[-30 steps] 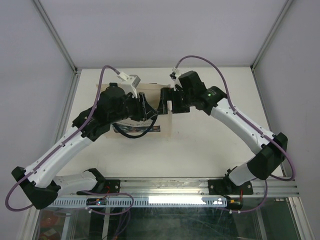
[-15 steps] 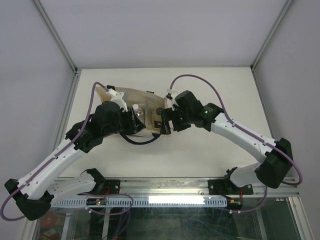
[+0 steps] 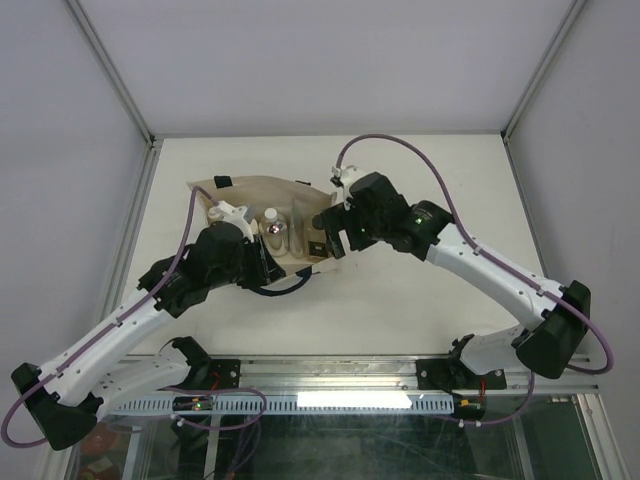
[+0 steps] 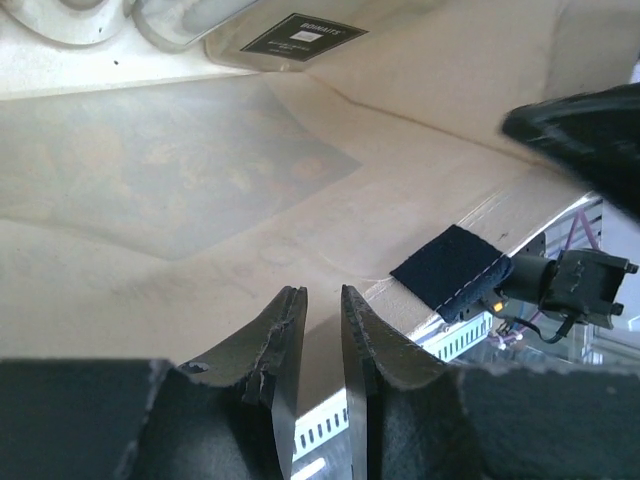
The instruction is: Take the personal care products out of the canvas bag
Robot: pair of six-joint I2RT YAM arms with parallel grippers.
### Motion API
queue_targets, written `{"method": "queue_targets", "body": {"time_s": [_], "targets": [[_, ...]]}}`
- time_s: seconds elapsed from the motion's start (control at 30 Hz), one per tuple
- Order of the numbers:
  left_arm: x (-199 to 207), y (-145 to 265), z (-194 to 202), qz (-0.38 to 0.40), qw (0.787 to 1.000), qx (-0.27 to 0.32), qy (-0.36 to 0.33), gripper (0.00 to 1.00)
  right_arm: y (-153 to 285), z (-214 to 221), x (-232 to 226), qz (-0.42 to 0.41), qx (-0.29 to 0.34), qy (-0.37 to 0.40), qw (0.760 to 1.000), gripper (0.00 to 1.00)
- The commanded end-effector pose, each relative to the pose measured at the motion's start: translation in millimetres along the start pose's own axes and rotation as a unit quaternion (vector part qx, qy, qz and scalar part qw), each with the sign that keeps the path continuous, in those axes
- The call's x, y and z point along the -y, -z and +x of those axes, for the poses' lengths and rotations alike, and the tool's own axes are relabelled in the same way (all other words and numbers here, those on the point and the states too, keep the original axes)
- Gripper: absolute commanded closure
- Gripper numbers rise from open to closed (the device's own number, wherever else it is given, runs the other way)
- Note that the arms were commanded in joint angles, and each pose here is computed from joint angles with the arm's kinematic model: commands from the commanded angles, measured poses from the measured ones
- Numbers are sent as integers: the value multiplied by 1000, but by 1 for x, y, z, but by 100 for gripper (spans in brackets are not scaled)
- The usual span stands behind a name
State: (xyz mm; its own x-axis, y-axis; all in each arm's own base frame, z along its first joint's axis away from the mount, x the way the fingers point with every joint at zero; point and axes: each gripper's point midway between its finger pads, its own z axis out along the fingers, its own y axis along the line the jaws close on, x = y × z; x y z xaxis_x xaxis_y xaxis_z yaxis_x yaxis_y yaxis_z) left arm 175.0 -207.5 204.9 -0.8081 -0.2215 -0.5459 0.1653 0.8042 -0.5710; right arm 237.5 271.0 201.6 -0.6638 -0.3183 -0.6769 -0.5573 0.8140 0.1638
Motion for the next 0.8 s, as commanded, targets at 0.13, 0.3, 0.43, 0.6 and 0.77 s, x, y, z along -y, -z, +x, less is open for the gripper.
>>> {"method": "queue_targets", "body": {"time_s": [0.13, 0.3, 0.43, 0.6, 0.77], "targets": [[2, -3, 8, 10, 1000, -13, 0, 78, 52, -73, -44, -81, 65, 152, 983, 16], [9, -7, 3, 15, 1000, -17, -16, 78, 42, -97, -83, -162, 89, 224, 957, 18], [12, -10, 1, 16, 999, -25, -29, 78, 12, -88, -89, -181, 36, 276, 943, 31], [15, -11, -3, 17, 999, -23, -36, 78, -19, -81, -68, -137, -7, 325, 936, 36], [19, -12, -6, 20, 998, -24, -50, 77, -36, -73, -49, -98, -39, 347, 932, 32]]}}
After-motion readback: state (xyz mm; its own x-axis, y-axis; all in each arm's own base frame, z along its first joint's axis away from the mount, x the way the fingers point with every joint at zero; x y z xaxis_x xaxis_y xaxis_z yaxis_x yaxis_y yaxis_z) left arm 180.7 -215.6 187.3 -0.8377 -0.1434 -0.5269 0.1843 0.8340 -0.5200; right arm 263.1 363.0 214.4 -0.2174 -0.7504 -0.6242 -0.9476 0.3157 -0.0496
